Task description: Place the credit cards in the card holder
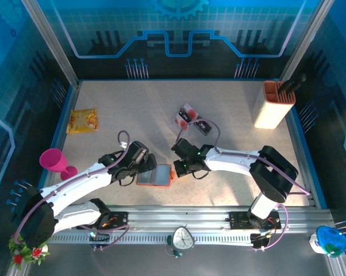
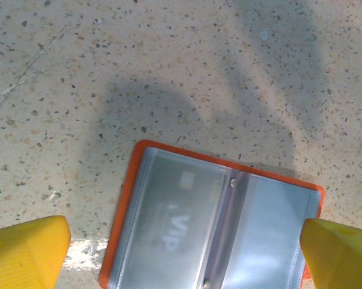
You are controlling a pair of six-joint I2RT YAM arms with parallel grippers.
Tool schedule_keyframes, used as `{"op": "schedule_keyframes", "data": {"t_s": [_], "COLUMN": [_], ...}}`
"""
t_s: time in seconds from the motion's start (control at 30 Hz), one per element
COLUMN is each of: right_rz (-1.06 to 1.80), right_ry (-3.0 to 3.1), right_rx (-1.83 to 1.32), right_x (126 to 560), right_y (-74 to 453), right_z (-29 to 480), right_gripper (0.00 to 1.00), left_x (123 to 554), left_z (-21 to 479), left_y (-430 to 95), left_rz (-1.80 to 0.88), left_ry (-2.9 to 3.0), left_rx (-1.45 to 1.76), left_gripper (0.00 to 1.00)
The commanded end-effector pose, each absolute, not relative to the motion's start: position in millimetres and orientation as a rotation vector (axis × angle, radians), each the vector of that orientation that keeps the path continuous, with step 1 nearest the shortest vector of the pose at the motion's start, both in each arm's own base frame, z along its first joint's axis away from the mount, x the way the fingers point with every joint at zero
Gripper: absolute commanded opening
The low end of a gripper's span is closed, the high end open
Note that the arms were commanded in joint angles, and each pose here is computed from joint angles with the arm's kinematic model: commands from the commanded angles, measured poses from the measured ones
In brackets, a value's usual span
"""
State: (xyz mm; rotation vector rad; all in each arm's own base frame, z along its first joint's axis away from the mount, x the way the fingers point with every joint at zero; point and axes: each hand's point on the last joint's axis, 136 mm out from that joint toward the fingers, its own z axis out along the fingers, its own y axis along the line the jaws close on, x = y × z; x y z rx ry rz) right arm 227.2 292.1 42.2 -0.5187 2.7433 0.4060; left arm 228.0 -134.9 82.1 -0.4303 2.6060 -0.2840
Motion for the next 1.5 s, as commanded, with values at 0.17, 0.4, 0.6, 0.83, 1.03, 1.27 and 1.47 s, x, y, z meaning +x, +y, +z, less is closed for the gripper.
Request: {"op": "schedule_keyframes", "data": {"t_s": [0.17, 0.4, 0.6, 0.83, 1.03, 1.27, 1.47], "right_rz": [0.509, 0.485, 0.437, 0.395, 0.382, 0.417, 0.533], "right_ry": [2.696, 2.724, 2.759, 2.764, 2.767, 2.746, 2.579], "right_rx": [-0.482, -0.524, -0.538, -0.494, -0.439, -0.395, -0.313], "right_x": [222.6, 219.9, 220.6, 227.8, 234.8, 237.5, 268.8], "right_y": [302.3, 322.0, 325.4, 308.5, 283.9, 258.1, 229.9], "right_z": [72.2, 59.7, 41.3, 38.0, 42.1, 60.1, 143.0], "right_gripper": [0.47, 0.57, 0.51, 0.07, 0.0, 0.26, 0.49], "left_x": [238.4, 236.2, 235.4, 235.3, 237.1, 243.4, 251.0], "left_z": [93.5, 95.9, 100.7, 101.4, 94.9, 87.4, 88.7], "left_y": [-143.8, -132.5, -126.6, -126.8, -133.4, -143.4, -146.7], "left_rz": [-0.316, -0.288, -0.28, -0.28, -0.295, -0.304, -0.282], "left_ry": [2.586, 2.55, 2.523, 2.523, 2.547, 2.574, 2.574], "left_rx": [-0.397, -0.44, -0.461, -0.457, -0.448, -0.438, -0.442], "left_gripper": [0.99, 0.99, 0.99, 0.99, 0.99, 0.99, 0.99]}}
